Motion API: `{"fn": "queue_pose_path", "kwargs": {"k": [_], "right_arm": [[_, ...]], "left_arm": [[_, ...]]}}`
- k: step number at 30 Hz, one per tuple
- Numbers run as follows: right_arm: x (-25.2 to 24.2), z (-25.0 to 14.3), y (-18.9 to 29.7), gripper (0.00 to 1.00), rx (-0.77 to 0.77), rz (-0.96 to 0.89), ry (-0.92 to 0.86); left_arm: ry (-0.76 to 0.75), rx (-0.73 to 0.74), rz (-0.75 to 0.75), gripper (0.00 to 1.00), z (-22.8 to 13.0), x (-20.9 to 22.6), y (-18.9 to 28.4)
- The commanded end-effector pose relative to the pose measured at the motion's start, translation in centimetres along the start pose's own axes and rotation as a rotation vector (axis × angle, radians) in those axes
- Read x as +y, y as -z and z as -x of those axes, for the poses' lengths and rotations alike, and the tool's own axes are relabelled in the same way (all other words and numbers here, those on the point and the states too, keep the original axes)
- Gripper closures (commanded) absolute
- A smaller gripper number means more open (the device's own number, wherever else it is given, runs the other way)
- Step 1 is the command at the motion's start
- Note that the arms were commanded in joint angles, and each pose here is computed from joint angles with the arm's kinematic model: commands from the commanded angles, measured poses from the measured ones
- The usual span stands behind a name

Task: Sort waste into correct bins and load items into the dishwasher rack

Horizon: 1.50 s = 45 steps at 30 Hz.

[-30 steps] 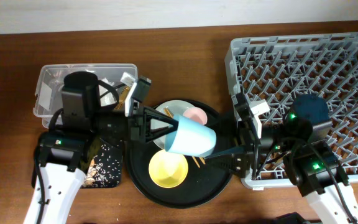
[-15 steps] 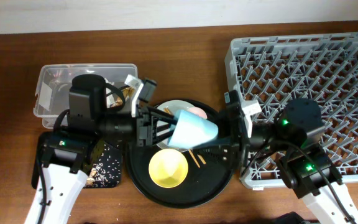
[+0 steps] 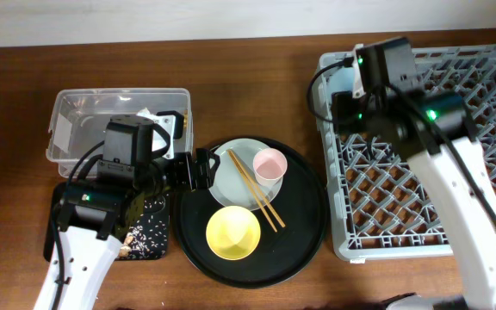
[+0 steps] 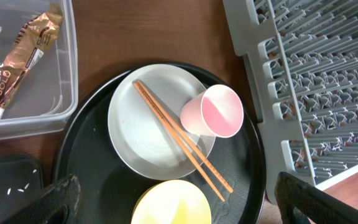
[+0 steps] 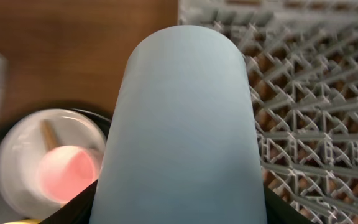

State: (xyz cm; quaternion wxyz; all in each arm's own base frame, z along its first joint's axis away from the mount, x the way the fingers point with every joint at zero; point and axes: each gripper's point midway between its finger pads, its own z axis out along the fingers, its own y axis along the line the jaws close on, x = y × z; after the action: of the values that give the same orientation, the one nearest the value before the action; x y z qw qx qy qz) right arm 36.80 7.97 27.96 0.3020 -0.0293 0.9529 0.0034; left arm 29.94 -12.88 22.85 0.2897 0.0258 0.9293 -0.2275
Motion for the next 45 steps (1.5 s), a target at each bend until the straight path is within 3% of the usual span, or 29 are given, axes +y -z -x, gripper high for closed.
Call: {"fn": "queue_pose_path", "kwargs": {"k": [1,6,15,16,18,19,23,26,30,32,35,36,39,41,45], "right_arm": [[-3.2,0.4,-5.0,0.49,0.087,0.037,-0.028],[-4.1,-2.5,-13.4,0.49,0.285,0.087,-0.013],[-5.8,-3.7,-15.6,0.47,0.328,-0.012,-0.003],[-5.8,-3.8,-15.6,0.32,0.331,-0.012,-0.003],[-5.8,-3.8,-15.6,0.14,0.334,-0.011,-0.003],[-5.8,-4.0,-15.4,0.00,0.340,-0.011,-0.003],[-5.4,-1.5,-11.0,0.01,0.263,0.015,-0.007],[-3.2,-1.0,-5.4,0.01,0.194,0.149,-0.021],[-3.1,-1.3,-5.4,0.01,0.209,0.151,-0.022],[-3.1,-1.3,-5.4,0.01,0.209,0.151,-0.022],[-3.1,-1.3,-5.4,0.01,0.209,0.151,-0.022],[-3.1,-1.3,-5.4,0.01,0.209,0.151,-0.022],[-3.1,-1.3,-5.4,0.01,0.209,0.151,-0.022],[-3.1,-1.3,-5.4,0.01,0.209,0.151,-0.022],[-3.1,-1.3,-5.4,0.01,0.209,0.151,-0.022]], "left_arm": [[-0.007,-0.007,0.010,0.01,0.1,0.2,0.1],[-0.007,-0.007,0.010,0.01,0.1,0.2,0.1],[-0.007,-0.007,0.010,0.01,0.1,0.2,0.1],[-0.007,-0.007,0.010,0.01,0.1,0.2,0.1],[-0.007,-0.007,0.010,0.01,0.1,0.2,0.1],[-0.007,-0.007,0.010,0.01,0.1,0.2,0.1],[-0.007,-0.007,0.010,0.01,0.1,0.2,0.1],[-0.007,-0.007,0.010,0.01,0.1,0.2,0.1],[-0.006,-0.008,0.009,0.01,0.1,0.2,0.1],[-0.018,-0.086,-0.025,0.01,2.1,-0.6,0.2],[0.096,-0.027,-0.058,0.01,0.9,-2.1,-1.4],[0.089,0.010,-0.065,0.04,0.2,-2.9,-2.5],[-0.009,0.131,-0.110,0.40,-2.3,-6.6,-9.7],[-0.019,0.188,-0.100,0.57,-3.7,-6.6,-13.9],[-0.003,0.258,-0.052,0.57,-5.8,-4.6,-19.4]]}}
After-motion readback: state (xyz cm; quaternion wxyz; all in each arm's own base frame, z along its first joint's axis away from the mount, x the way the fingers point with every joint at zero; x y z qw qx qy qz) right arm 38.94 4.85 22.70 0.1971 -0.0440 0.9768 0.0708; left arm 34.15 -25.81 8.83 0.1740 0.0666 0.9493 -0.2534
